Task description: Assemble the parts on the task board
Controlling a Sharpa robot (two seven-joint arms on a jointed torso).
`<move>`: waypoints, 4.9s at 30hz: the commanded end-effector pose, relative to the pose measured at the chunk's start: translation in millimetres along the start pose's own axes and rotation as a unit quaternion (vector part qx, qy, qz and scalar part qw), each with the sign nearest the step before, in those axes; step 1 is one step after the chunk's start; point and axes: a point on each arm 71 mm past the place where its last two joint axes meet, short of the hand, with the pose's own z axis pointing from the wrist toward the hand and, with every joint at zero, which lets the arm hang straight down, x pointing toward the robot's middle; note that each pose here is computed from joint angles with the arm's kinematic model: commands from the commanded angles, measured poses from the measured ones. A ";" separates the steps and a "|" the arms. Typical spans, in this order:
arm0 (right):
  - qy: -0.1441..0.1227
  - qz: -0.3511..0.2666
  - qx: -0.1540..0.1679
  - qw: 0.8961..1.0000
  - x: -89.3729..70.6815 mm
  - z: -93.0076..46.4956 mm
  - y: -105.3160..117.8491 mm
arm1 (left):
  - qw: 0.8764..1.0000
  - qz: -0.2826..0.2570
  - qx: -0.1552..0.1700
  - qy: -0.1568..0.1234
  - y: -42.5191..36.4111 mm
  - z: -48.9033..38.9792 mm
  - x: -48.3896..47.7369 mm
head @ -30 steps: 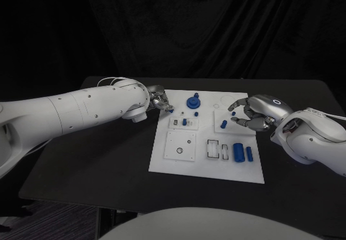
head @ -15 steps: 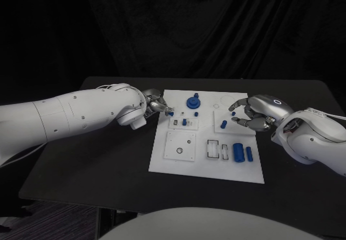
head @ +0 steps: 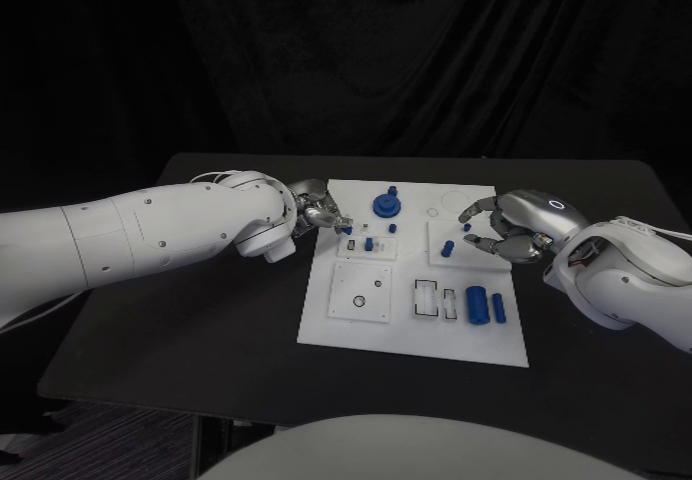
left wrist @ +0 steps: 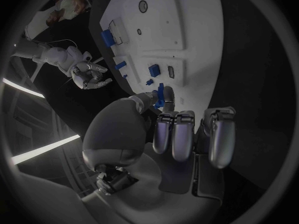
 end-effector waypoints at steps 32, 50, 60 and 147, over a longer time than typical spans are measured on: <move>-0.001 0.002 0.005 1.000 0.3 -0.3 0.3 | 0.998 0.060 0.007 -0.010 -2.3 6.9 20.0; 0.000 0.002 0.007 1.000 0.2 -1.1 -0.1 | 0.998 0.063 -0.001 -0.003 0.9 8.0 22.9; 0.001 0.002 0.009 1.000 0.2 -1.8 -0.8 | 0.998 0.063 0.000 0.002 1.3 8.7 26.7; 0.004 0.002 0.010 1.000 0.8 -1.1 -1.4 | 0.992 0.045 0.107 -0.053 -1.4 6.9 19.2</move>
